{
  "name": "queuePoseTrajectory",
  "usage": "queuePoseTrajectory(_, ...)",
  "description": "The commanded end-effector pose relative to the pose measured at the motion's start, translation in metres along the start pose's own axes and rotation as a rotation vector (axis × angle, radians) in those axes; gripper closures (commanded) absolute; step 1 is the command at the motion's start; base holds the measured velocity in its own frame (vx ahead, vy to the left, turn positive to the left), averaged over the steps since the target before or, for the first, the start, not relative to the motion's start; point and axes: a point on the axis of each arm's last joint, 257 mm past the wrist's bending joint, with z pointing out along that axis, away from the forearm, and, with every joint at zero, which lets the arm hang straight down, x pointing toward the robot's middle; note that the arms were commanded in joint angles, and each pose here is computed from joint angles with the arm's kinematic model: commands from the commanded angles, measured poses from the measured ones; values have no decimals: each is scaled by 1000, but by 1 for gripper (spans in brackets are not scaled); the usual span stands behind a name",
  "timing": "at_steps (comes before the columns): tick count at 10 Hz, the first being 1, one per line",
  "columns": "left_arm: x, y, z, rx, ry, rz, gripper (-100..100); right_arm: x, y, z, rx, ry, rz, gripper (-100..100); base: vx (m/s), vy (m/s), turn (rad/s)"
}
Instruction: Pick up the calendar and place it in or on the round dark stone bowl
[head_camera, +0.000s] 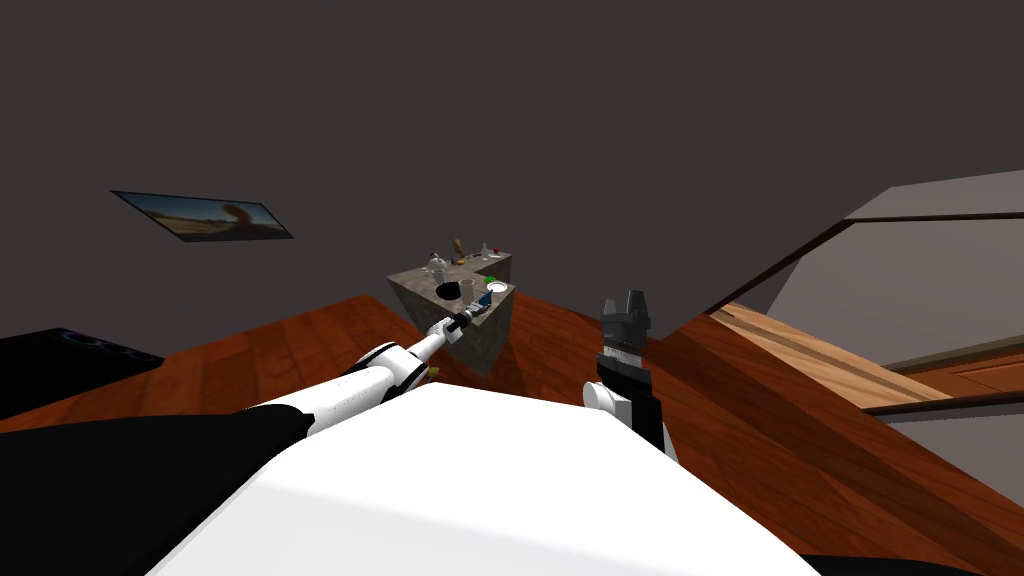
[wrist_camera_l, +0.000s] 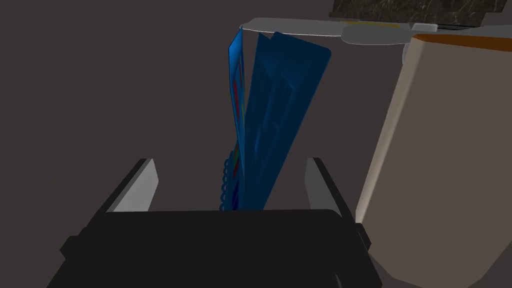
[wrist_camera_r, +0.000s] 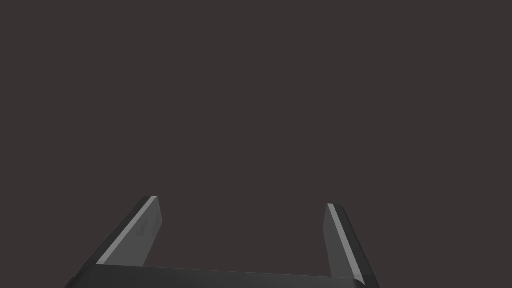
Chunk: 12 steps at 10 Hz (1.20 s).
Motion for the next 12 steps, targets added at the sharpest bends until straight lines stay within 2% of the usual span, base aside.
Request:
queuePoseTrajectory(1,0,0,0,0,0,0,-100,0,0,0,0,0,0,0,0,0,0)
queuePoseTrajectory(2,0,0,0,-1,0,-1,100,0,0,0,0,0,0,0,0,0,0)
queuePoseTrajectory(6,0,0,0,0,1,3,100,0,0,0,0,0,0,0,0,0,0)
queuePoseTrajectory(7,0,0,0,0,1,4,0,0,0,0,0,0,0,0,0,0,0)
queuePoseTrajectory(8,2,-13,1,12,-1,-19,100,0,0,0,0,0,0,0,10,28,19)
queuePoseTrajectory(9,3,-13,1,14,2,-13,100,0,0,0,0,0,0,0,9,42,3)
queuePoseTrajectory(10,4,-25,1,20,-4,-40,100,0,0,0,0,0,0,0,9,48,11)
queuePoseTrajectory(11,6,-27,1,29,4,-18,100,0,0,0,0,0,0,0,12,38,1)
queuePoseTrajectory(12,5,-36,1,29,-5,-51,100,0,0,0,0,0,0,0,12,49,16)
